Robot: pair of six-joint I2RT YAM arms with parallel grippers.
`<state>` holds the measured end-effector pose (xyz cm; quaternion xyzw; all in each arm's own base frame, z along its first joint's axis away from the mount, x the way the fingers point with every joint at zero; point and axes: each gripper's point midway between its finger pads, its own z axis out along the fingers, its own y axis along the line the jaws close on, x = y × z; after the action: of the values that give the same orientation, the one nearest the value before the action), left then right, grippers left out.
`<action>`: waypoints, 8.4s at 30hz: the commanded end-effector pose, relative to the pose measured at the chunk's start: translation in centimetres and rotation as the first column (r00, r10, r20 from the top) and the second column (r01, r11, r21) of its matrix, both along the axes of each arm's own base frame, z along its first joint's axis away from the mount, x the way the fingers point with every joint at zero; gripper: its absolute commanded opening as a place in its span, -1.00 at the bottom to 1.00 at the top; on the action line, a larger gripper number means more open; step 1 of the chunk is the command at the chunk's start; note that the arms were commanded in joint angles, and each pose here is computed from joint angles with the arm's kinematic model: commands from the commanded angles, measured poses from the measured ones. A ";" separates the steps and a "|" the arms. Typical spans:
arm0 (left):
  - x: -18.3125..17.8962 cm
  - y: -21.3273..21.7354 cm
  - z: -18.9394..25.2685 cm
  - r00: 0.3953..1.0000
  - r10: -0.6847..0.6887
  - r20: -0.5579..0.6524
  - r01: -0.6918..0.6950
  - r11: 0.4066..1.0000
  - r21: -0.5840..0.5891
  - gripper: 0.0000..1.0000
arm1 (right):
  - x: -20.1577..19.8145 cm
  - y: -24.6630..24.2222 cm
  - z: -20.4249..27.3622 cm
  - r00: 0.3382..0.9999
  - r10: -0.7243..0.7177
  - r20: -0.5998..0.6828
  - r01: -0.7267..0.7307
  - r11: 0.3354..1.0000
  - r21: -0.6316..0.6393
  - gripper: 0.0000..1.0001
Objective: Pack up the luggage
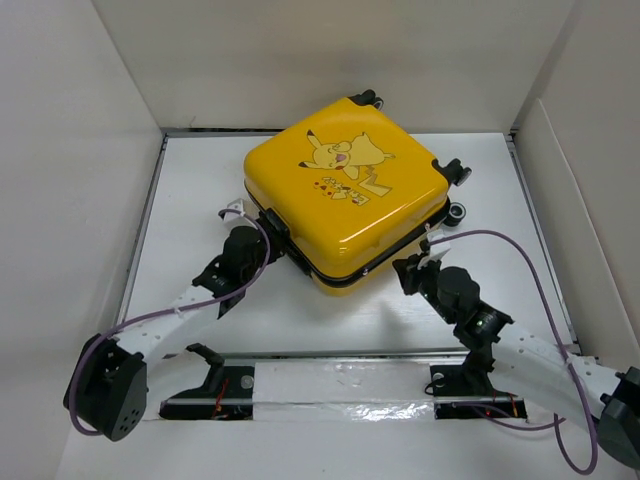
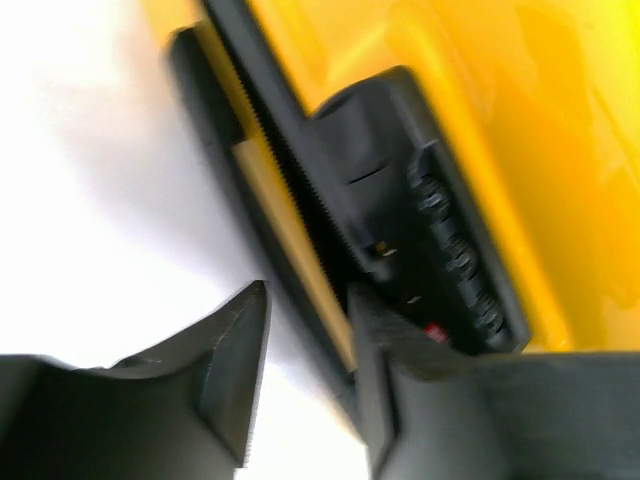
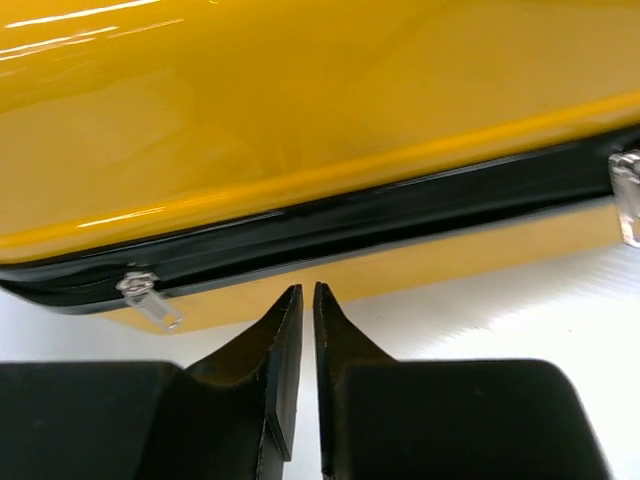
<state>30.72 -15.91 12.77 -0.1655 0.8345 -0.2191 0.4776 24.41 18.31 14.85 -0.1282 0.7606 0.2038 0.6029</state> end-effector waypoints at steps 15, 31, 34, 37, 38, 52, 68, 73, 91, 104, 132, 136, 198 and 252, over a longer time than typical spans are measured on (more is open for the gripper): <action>1.9 0.3 1.3 0.996 0.010 0.093 -0.006 0.999 -0.042 -0.10 | 1.4 -2.7 -0.5 0.993 -0.114 -0.035 0.114 0.993 0.015 -1.00; 5.4 -1.0 -4.9 0.999 0.034 -0.021 -0.035 0.998 -0.048 -0.23 | 8.6 -11.8 0.7 0.911 -0.401 -0.099 0.409 0.909 0.086 -0.98; 5.1 -1.9 -6.3 0.998 -0.022 -0.051 0.018 0.997 -0.078 -1.00 | 10.7 -12.5 0.9 0.905 -0.415 -0.095 0.422 0.903 0.081 -0.98; 4.1 -1.8 -7.2 0.998 -0.043 -0.052 0.039 0.996 -0.080 -1.00 | 13.2 -11.9 0.1 0.914 -0.385 -0.124 0.395 0.916 0.069 -0.98; 3.9 -1.5 -7.3 0.998 -0.034 -0.052 0.031 0.997 -0.070 -1.00 | 13.6 -11.6 -0.1 0.919 -0.371 -0.133 0.381 0.922 0.065 -0.98; -4.1 -1.1 -7.9 0.990 -0.135 -0.035 0.129 0.984 -0.123 -1.00 | 21.2 -0.1 1.5 0.997 0.041 -0.072 -0.038 0.998 0.047 -0.98; -7.8 -2.9 -2.4 0.978 -0.199 0.061 0.207 0.962 -0.181 -1.00 | 11.7 -2.9 0.6 0.997 -0.007 -0.074 0.005 1.000 -0.028 -0.76; -7.8 -2.2 0.5 0.977 -0.184 0.104 0.199 0.967 -0.160 -1.00 | 6.4 -3.8 -2.0 0.998 0.028 -0.056 -0.029 1.000 -0.007 -0.54; -5.8 -8.2 4.2 0.903 -0.403 0.148 0.421 0.898 -0.130 -0.80 | 8.2 1.7 2.0 0.946 0.286 0.155 -0.259 0.950 -0.173 -0.07; -6.4 -11.5 3.7 0.872 -0.472 0.125 0.483 0.872 -0.078 -0.81 | 9.8 2.5 2.2 0.936 0.294 0.193 -0.255 0.945 -0.205 -0.47; -2.2 -15.8 4.2 0.884 -0.425 0.197 0.454 0.880 -0.137 -0.81 | -8.0 6.8 -4.4 0.892 0.358 -0.276 -0.389 0.919 -0.067 -1.00; -2.6 -17.1 4.4 0.871 -0.448 0.203 0.480 0.864 -0.153 -0.82 | -9.2 11.8 -1.1 0.873 0.443 -0.205 -0.448 0.894 0.022 -1.00; -1.3 1.8 -0.2 0.999 -0.018 0.043 0.032 0.934 -0.356 -0.33 | -16.3 28.9 3.8 0.740 0.672 -0.014 -0.671 0.738 -0.078 -1.00; 8.0 2.6 1.0 0.981 0.181 0.069 -0.157 0.950 -0.272 -0.31 | 32.6 -7.4 -5.3 0.873 -0.097 -0.478 0.100 0.995 -0.018 0.91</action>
<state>37.52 -12.01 12.10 -0.2959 0.7726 -0.2570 0.4995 59.63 2.56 12.91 0.0756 0.8569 0.1679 0.4814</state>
